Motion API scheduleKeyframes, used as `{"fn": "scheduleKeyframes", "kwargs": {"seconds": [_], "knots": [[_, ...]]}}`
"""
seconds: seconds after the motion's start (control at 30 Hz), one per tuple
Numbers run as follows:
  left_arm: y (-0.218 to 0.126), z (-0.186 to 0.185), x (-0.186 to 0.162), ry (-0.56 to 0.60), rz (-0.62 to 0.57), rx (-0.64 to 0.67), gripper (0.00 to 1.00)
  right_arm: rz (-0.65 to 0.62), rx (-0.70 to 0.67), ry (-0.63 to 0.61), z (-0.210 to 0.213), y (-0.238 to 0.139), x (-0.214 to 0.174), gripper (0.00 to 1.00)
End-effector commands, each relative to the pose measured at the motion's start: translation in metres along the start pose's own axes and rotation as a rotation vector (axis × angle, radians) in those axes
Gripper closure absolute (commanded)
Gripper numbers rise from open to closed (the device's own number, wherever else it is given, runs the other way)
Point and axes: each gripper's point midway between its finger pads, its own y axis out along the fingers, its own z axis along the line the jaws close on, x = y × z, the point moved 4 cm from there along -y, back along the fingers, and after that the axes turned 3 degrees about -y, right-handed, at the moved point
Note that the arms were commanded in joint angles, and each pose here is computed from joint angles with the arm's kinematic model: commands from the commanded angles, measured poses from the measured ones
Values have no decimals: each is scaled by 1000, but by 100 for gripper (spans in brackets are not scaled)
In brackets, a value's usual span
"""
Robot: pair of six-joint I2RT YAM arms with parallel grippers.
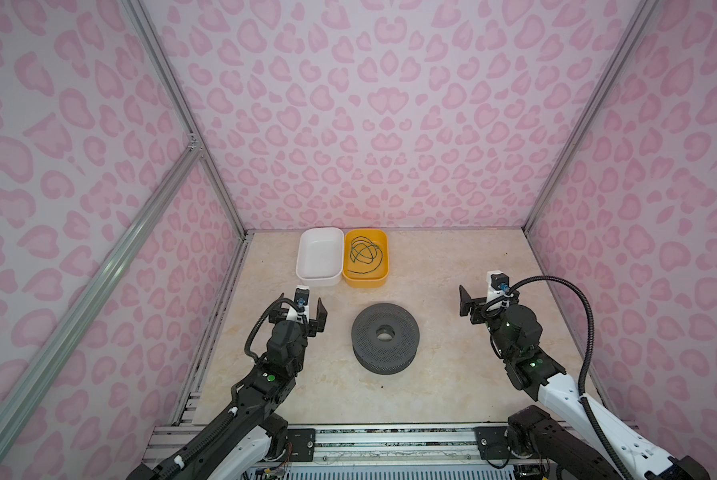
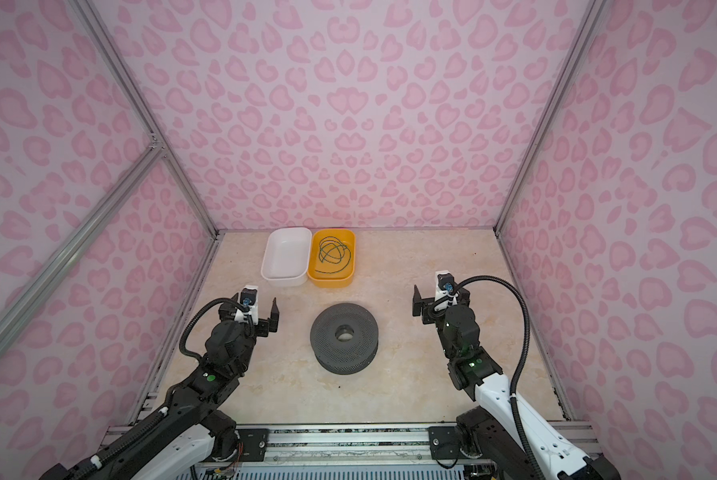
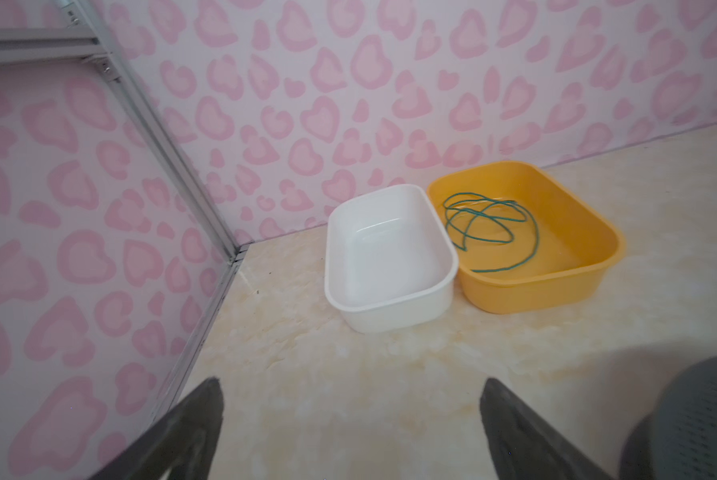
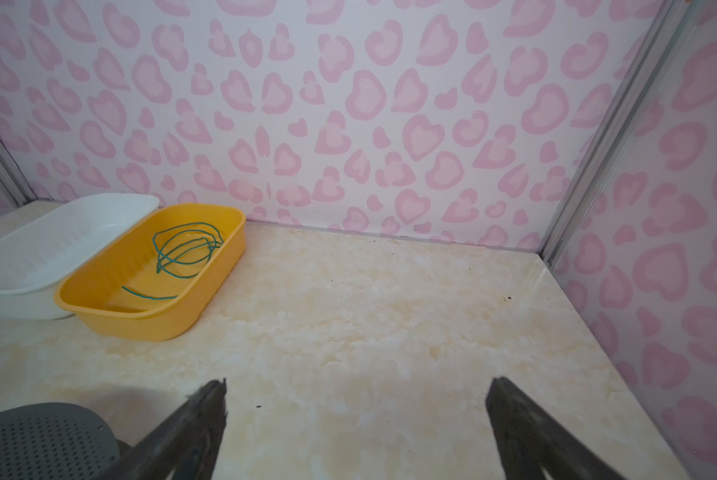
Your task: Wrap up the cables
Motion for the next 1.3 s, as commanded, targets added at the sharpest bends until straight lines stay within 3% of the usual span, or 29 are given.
{"fn": "scheduleKeyframes", "kwargs": {"seconds": [0.0, 0.23, 0.4, 0.5, 0.7, 0.77, 0.83, 0.93, 1.27], "knots": [[12, 22, 14, -157, -160, 26, 3, -59, -20, -40, -9, 7, 6, 1], [53, 35, -39, -181, -30, 72, 2, 34, -50, -103, -31, 25, -36, 1], [70, 36, -53, -199, 21, 61, 2, 145, -82, -61, -47, 39, -70, 1], [77, 34, -59, -203, 38, 44, 2, 78, -87, -52, -51, 43, -79, 0], [86, 35, -66, -223, 85, 16, 2, 41, -214, 38, -65, 51, -111, 0], [91, 39, -67, -241, 104, 7, 2, -28, -280, 44, -69, 48, -109, 0], [93, 40, -68, -255, 112, -2, 2, 93, -335, 51, -76, 51, -116, 0], [93, 40, -68, -255, 112, -2, 2, 131, -282, 78, -79, 77, -116, 0], [93, 40, -67, -254, 112, -3, 2, 174, -217, 58, -73, 79, -117, 0]]}}
